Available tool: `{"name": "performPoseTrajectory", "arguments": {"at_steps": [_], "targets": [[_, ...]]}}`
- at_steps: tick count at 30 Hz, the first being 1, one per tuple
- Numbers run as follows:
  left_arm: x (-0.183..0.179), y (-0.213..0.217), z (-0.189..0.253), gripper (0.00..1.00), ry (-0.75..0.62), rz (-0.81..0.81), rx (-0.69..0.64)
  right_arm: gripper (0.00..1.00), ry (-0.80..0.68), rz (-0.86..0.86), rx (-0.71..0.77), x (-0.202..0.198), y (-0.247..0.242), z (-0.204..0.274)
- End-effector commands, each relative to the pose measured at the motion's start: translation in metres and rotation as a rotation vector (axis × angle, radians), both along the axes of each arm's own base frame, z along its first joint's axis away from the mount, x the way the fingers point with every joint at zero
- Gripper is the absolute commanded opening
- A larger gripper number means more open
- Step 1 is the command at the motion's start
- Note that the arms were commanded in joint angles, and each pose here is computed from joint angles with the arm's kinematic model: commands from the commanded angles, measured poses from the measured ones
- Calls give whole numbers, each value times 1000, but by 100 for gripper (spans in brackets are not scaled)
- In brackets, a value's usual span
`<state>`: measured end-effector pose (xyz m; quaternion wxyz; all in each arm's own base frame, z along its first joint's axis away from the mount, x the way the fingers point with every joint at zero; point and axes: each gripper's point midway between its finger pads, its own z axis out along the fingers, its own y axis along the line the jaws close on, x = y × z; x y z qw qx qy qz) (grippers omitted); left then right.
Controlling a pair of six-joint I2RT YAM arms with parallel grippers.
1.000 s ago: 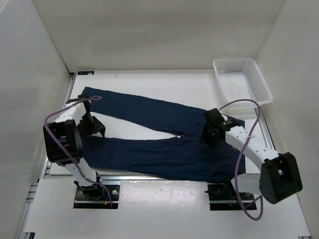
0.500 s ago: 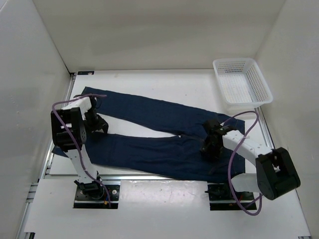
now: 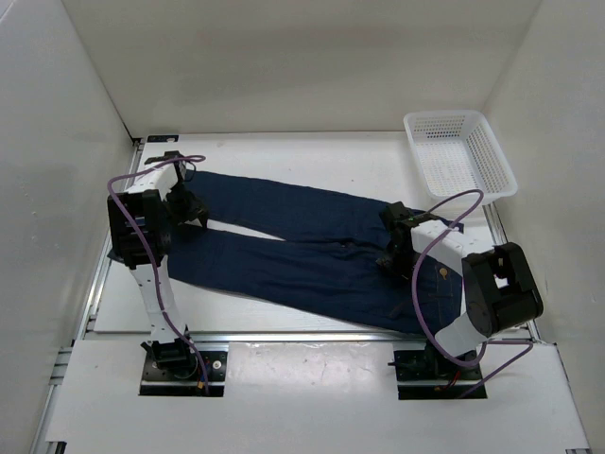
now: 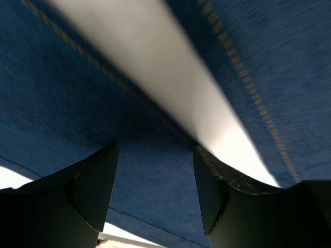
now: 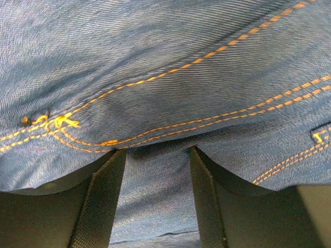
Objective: Fold and stack the trousers
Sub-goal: Flatten the trousers out
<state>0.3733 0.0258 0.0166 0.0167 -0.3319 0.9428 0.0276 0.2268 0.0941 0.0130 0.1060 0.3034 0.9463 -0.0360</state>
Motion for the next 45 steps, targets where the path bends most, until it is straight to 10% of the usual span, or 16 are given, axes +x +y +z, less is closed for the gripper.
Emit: {"name": "performPoseTrajectory", "arguments": {"at_steps": [1, 12, 18, 31, 45], "targets": [[25, 4, 18, 71, -82, -20, 26, 57, -42, -83, -55, 19, -22, 0], [27, -2, 42, 77, -122, -32, -8, 53, -51, -140, -75, 66, -53, 3], [-11, 46, 66, 74, -117, 136, 100, 70, -182, -118, -47, 85, -50, 50], [-102, 148, 30, 49, -47, 600, 72, 81, -295, 12, 70, 39, -40, 103], [-114, 158, 6, 42, 3, 585, 96, 80, -366, 16, 92, 10, -44, 134]]}}
